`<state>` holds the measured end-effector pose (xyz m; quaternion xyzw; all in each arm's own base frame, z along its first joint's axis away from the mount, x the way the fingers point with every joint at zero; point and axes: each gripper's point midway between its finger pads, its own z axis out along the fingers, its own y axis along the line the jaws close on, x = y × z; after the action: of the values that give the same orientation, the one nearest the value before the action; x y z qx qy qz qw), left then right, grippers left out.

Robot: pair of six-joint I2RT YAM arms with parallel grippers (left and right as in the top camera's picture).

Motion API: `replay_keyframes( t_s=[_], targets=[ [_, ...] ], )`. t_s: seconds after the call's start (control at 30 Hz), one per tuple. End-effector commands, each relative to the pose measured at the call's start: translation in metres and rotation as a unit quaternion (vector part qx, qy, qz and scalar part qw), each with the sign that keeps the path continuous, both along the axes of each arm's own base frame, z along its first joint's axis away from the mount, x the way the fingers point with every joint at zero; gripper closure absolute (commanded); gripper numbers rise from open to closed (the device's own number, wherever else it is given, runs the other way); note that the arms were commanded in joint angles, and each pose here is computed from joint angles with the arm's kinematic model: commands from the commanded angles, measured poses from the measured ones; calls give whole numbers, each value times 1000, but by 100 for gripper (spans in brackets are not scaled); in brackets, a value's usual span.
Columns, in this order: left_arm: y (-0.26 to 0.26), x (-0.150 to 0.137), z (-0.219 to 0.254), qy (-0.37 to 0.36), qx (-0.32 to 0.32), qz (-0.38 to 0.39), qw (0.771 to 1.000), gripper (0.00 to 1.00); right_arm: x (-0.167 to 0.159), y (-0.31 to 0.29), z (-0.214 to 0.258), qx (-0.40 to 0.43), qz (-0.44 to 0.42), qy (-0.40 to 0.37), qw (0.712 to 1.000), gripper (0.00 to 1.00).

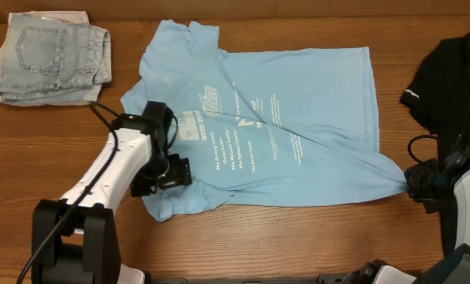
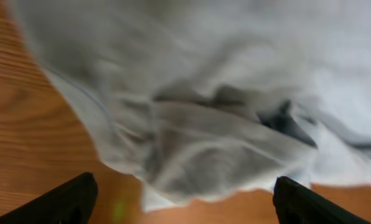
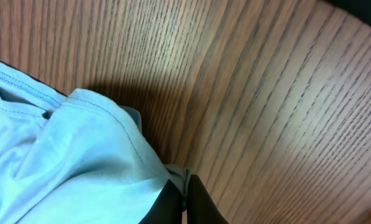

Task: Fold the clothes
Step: 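Grasp the lower hem corners with both grippers, then fold the T-shirt's bottom hem upward toward the collar with both grippers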

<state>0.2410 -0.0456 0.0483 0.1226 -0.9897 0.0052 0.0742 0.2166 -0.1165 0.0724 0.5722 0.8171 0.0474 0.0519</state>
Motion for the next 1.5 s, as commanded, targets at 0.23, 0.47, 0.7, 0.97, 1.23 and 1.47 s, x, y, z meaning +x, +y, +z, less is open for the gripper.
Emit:
replay_keyframes(
  t_s=[0.23,0.47,0.7,0.97,1.23,1.47],
  targets=[
    [-28,4,-9,4,-134,-12,991,12,8,-4,9,-9,4,-17,1000,96],
    [-40,-3,-27,33,-127,-34,991,11,8,-4,9,-10,12,-17,1000,96],
    [-10,-6,-42,55,-48,-21,997,13,8,-3,9,-8,13,-18,1000,96],
    [5,-4,-34,60,-7,-10,998,23,10,-4,9,-8,14,-21,1000,96],
    [-8,-5,-31,64,-50,-17,997,50,10,-4,9,-8,14,-21,1000,96],
    [-8,-3,-27,65,-50,-16,997,96,10,-4,9,-8,14,-21,1000,96]
  ],
)
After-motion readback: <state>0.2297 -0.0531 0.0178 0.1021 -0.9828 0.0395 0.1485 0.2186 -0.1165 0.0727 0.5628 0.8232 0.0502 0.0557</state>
